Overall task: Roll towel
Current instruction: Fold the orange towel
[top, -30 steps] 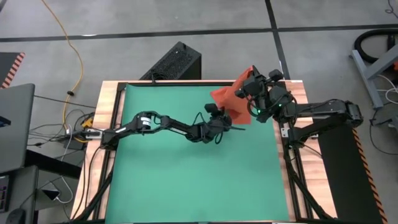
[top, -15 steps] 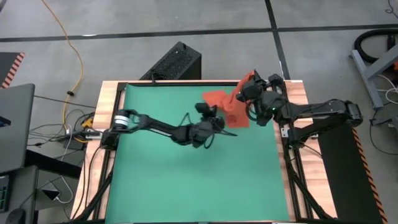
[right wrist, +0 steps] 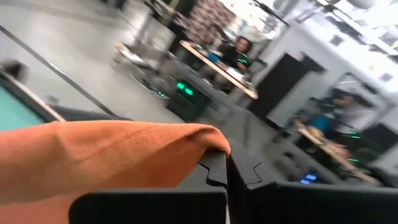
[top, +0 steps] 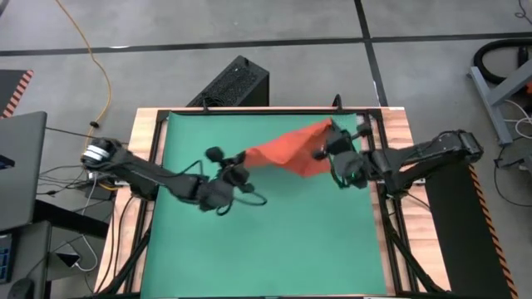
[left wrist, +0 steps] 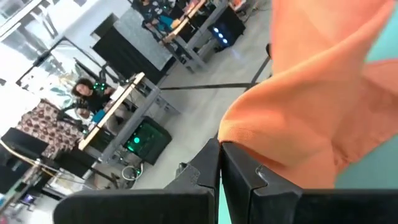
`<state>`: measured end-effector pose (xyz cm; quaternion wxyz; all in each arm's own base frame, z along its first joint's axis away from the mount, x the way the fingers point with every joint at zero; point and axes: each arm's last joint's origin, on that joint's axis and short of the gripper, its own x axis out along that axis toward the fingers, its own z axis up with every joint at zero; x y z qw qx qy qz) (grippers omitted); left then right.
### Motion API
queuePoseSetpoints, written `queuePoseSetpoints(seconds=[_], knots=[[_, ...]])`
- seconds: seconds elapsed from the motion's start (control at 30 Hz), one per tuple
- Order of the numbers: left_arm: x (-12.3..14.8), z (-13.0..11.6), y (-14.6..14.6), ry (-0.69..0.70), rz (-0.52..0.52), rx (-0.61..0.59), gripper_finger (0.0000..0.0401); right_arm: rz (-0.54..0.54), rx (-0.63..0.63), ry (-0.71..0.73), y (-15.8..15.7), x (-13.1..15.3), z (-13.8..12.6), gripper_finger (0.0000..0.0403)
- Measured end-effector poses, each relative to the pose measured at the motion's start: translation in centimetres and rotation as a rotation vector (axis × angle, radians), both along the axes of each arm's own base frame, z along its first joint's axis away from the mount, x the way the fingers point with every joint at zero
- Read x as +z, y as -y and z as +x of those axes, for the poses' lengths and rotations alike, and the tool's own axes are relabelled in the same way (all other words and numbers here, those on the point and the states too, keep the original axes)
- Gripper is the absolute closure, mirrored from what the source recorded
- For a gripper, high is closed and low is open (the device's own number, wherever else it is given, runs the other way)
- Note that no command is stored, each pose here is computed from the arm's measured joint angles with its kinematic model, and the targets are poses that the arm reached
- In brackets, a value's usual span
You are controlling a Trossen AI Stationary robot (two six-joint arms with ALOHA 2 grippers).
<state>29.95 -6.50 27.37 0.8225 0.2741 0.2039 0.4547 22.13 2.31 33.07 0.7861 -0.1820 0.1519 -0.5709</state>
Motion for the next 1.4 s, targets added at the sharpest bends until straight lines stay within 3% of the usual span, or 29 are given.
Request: queuePoseSetpoints(seconds=[0.27, 0.5, 0.6, 0.73, 0.87, 1.0, 1.17, 1.4], knots=[[3.9, -4.8, 5.0, 0.191, -0.094, -0.177, 0.0401, 0.084, 0.272, 0.195, -6.0, 0.7, -1.2, 0.0397], [7.0, -8.6, 7.7, 0.383, -0.207, -0.276, 0.0401, 0.149, 0.376, 0.338, -9.7, 4.2, -3.1, 0.0398], [7.7, -9.7, 7.6, 0.415, -0.208, -0.212, 0.0401, 0.159, 0.371, 0.358, -9.3, 5.6, -3.5, 0.0398], [7.6, -10.1, 6.0, 0.43, -0.204, -0.15, 0.0401, 0.124, 0.244, 0.342, -6.7, 5.7, -2.2, 0.0398], [5.3, -9.6, 3.3, 0.391, -0.323, -0.194, 0.0401, 0.082, 0.084, 0.31, -3.8, 3.7, -0.1, 0.0398], [2.0, -10.0, -0.3, 0.295, -0.484, -0.025, 0.0401, 0.048, -0.01, 0.258, -1.8, 0.4, 2.1, 0.0398], [-0.6, -10.2, -2.3, 0.179, -0.48, 0.183, 0.0401, 0.122, 0.079, 0.218, 1.1, -4.8, 5.0, 0.0398], [-3.9, -7.8, -3.1, -0.04, -0.44, 0.279, 0.0401, 0.305, 0.022, 0.103, 5.8, -11.3, 7.4, 0.0395]])
